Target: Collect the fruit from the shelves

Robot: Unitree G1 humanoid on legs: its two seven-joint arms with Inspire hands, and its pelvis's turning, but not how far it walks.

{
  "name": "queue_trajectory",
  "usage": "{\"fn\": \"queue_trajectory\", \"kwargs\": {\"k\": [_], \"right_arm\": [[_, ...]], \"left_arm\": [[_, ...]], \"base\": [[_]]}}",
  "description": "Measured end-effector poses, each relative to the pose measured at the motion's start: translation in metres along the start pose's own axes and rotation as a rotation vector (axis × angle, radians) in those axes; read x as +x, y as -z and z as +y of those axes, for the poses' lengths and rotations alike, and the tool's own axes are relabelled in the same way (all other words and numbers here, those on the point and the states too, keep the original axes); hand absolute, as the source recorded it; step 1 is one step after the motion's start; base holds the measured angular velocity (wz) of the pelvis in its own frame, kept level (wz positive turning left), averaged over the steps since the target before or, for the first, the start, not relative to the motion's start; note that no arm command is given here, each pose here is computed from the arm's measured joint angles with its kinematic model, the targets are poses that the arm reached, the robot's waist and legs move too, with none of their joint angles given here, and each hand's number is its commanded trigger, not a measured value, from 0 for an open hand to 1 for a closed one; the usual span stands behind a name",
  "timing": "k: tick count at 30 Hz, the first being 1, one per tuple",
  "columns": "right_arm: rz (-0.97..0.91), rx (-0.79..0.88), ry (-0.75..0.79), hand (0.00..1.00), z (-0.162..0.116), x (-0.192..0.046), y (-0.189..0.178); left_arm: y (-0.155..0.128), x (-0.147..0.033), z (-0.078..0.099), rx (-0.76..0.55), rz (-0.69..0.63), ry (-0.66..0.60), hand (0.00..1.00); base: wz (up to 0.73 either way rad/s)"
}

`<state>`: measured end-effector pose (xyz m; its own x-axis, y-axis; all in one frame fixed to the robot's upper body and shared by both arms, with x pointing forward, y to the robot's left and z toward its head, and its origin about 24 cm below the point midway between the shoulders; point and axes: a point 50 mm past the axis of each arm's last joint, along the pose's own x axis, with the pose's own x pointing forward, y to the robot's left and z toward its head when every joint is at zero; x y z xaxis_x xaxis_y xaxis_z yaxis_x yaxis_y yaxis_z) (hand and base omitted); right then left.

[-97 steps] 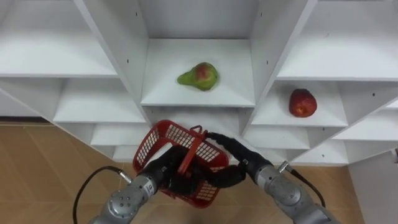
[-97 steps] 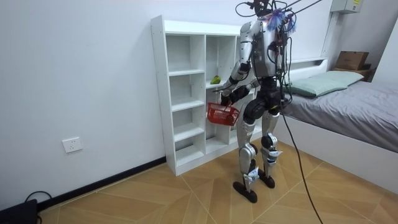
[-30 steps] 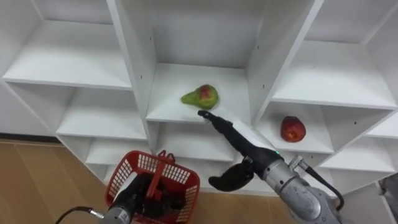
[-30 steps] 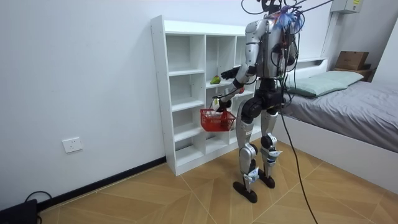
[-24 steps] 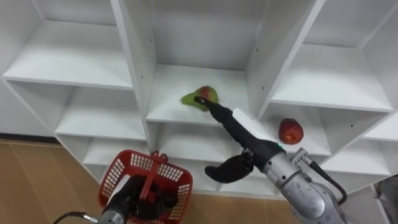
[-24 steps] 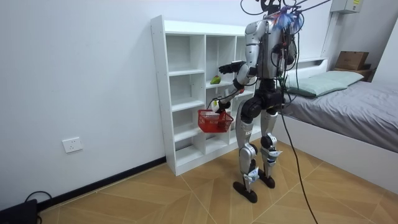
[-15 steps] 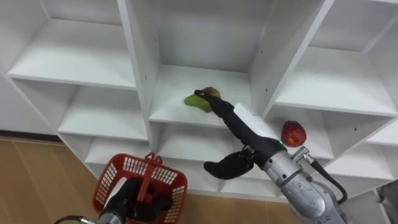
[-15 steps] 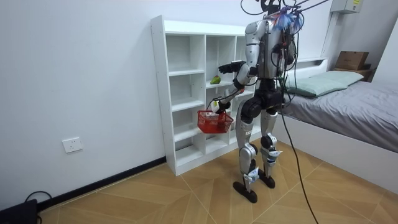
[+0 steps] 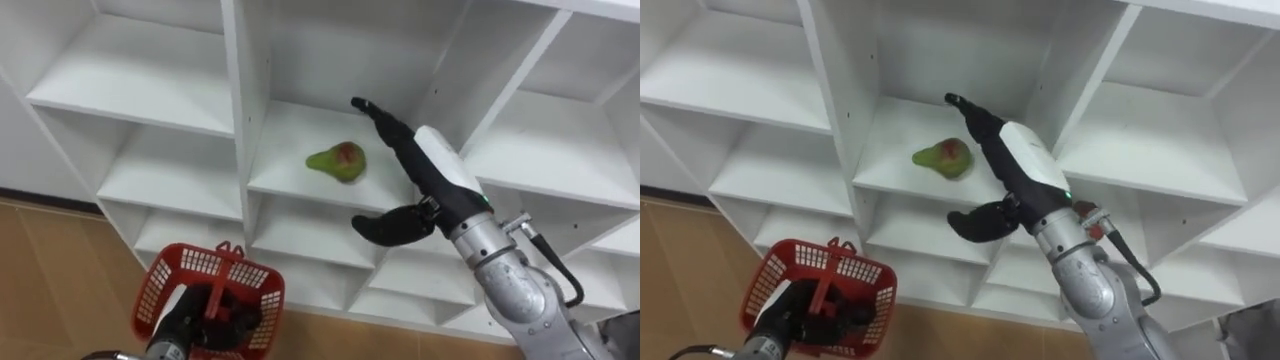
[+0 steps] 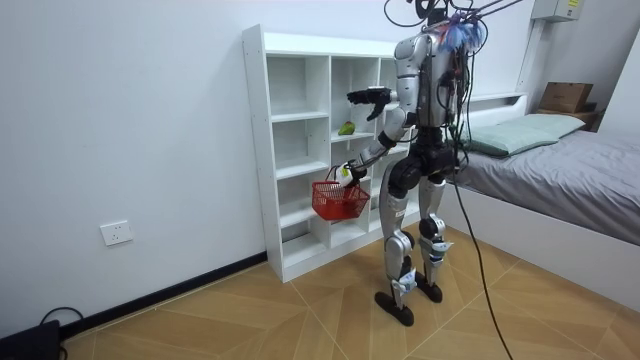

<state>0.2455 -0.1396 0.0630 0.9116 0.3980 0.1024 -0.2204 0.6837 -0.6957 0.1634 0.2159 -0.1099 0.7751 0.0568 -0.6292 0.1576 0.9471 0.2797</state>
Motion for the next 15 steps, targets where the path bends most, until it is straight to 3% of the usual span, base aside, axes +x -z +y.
{"fn": "queue_trajectory", "kwargs": {"k": [15], "right_arm": [[0.041,0.027,0.152,0.0,-0.043,0.033,0.018]], "left_arm": [[-0.008,0.001,0.008,0.107,-0.014,0.017,1.0]], "base": [[0.12]]}}
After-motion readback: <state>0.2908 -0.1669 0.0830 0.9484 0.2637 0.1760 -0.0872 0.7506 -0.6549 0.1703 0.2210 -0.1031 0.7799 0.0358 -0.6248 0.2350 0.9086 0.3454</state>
